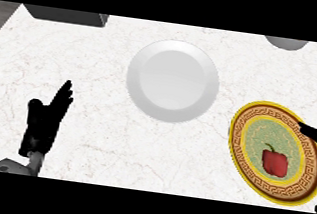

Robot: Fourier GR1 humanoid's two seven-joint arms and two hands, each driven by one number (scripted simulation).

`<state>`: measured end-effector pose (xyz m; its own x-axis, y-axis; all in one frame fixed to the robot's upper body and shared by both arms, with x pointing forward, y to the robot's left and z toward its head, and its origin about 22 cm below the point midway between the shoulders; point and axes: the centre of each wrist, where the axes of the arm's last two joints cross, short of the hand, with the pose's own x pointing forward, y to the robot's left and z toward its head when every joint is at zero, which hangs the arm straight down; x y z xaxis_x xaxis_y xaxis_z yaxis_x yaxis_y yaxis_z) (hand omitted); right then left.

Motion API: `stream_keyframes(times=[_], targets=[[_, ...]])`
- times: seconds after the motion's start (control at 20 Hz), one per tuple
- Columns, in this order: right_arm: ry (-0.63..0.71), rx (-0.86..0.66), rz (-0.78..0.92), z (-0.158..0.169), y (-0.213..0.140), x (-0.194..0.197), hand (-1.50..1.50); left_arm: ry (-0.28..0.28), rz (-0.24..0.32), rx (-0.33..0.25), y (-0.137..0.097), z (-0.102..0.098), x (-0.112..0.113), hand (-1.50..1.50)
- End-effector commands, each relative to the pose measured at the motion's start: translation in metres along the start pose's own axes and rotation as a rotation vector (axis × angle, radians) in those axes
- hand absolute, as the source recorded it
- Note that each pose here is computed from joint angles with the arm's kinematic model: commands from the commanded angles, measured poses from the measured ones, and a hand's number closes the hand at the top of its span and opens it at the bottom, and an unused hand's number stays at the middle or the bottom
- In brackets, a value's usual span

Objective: Pick the bell pepper from the plate and place it in the plate

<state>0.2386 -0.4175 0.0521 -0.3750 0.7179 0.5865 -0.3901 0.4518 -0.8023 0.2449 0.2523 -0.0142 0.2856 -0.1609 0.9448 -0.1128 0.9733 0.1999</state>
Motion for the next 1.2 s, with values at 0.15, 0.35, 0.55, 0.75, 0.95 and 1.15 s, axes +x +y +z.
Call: stream_keyframes(times=[0.15, 0.35, 0.55, 0.75, 0.95, 1.15], targets=[[0.078, 0.098, 0.04, -0.011, 0.001, 0.006, -1.5, -0.01, -0.003, 0.003, 0.006, -0.009, 0.006, 0.0], [0.083, 0.113, 0.044, -0.019, -0.004, 0.009, -1.5, 0.015, 0.005, -0.004, -0.006, -0.001, -0.012, 0.0], [0.074, 0.131, 0.031, -0.024, 0.025, -0.001, -1.5, 0.002, -0.002, 0.007, 0.006, 0.005, 0.008, 0.0], [0.069, 0.116, 0.031, -0.033, 0.035, 0.002, -1.5, 0.0, 0.011, 0.004, -0.006, -0.013, 0.009, 0.0], [0.081, 0.156, 0.03, -0.038, 0.027, -0.016, -1.5, 0.009, 0.008, -0.014, 0.001, -0.014, 0.006, 0.0], [0.078, 0.159, 0.028, -0.042, 0.047, -0.004, -1.5, -0.001, 0.005, -0.001, -0.01, -0.002, 0.006, 0.0]])
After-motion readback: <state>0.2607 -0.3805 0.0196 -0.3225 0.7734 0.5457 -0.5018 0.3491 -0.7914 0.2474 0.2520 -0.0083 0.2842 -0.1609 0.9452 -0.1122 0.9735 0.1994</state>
